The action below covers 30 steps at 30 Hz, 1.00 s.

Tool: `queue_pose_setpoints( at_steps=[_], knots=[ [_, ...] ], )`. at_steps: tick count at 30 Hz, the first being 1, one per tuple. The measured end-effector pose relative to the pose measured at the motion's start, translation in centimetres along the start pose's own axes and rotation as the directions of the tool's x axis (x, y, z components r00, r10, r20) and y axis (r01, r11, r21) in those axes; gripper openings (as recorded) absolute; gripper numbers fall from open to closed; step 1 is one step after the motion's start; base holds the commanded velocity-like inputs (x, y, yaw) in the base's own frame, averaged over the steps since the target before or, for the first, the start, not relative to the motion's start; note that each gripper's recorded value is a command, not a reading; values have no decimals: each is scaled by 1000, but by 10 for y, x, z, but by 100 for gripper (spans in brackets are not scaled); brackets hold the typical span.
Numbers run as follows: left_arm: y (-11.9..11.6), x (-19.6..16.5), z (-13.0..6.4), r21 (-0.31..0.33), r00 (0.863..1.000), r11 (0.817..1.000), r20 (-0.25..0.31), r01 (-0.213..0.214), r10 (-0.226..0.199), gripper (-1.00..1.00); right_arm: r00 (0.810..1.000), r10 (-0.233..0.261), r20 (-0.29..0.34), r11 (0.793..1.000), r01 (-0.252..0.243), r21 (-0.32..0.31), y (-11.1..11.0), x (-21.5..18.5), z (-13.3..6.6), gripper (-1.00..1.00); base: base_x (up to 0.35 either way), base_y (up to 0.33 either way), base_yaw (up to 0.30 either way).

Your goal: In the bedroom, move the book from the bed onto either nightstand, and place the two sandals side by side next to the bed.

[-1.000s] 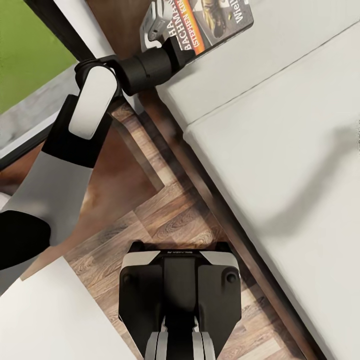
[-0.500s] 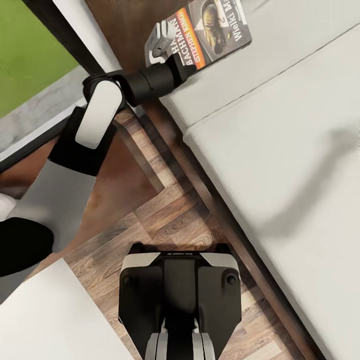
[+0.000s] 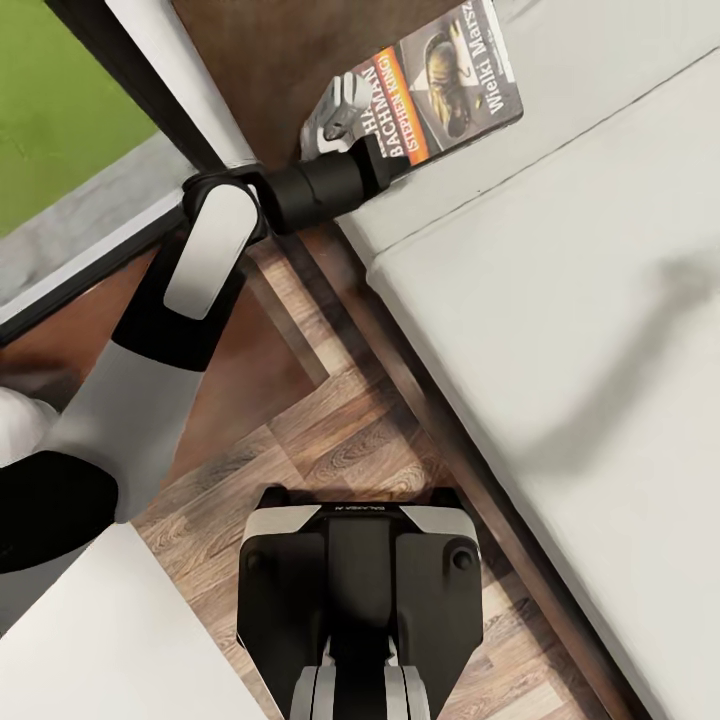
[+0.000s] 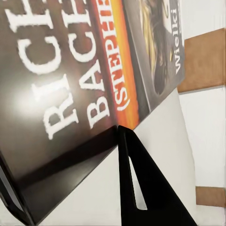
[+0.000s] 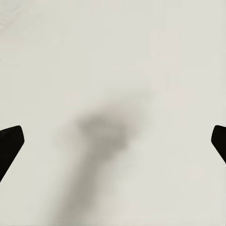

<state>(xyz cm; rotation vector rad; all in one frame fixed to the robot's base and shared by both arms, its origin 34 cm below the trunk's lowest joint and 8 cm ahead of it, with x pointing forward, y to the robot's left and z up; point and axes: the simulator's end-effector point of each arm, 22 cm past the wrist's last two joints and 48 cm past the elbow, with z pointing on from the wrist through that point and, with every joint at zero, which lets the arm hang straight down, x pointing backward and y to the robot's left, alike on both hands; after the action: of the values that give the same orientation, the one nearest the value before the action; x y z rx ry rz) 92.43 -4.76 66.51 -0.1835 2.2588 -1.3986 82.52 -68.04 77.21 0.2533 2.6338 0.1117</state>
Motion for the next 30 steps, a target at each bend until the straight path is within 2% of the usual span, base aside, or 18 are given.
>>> queue_pose_setpoints(
  at_steps=[7,16,21,30],
  knots=[
    [-13,16,3,-5,999,1000,-39,-4,4,-100,1000,6,-9,1000,-6,-5,6,-2,-4,100,0,0,-33],
    [-38,18,-4,17,999,1000,-38,-11,12,-100,1000,11,-11,1000,-11,-19,12,-4,-7,100,0,0,-66],
    [-57,14,-14,41,999,999,-37,17,-15,-100,998,14,-56,999,-16,-44,19,17,1,100,0,0,-57],
    [-76,8,-29,32,998,999,-53,41,-39,-100,993,19,-113,994,-32,-109,34,45,6,100,0,0,-22]
  ],
)
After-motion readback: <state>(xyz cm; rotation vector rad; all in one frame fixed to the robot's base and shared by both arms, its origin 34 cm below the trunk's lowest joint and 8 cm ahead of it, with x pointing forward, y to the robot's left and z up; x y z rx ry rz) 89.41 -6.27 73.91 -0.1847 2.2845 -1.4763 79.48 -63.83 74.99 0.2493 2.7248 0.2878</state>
